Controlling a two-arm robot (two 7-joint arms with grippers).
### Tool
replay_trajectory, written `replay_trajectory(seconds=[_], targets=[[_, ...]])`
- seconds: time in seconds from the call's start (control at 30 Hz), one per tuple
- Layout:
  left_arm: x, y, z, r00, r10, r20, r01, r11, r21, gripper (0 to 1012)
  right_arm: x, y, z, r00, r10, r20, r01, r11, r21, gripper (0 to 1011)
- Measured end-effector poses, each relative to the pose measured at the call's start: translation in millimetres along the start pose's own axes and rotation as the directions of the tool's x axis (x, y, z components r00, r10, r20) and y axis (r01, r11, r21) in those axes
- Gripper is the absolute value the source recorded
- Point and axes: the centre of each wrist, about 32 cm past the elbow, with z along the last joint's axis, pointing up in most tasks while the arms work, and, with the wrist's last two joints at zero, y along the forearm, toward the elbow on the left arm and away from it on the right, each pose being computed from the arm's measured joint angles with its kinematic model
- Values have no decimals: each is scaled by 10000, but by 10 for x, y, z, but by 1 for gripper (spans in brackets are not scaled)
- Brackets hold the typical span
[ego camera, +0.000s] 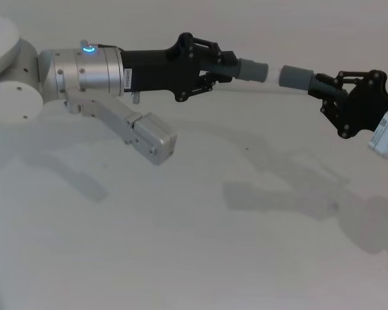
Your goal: Use both hands to pick up one end of the pipe from the table, align the ends, and insert them.
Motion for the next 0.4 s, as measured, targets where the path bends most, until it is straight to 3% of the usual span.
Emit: replay_trajectory(seconds=[0.4], targets=[[0,0,0,10000,1,0,-1,10000,0,302,-1,2,3,10000,-5,-9,5,10000,11,186]])
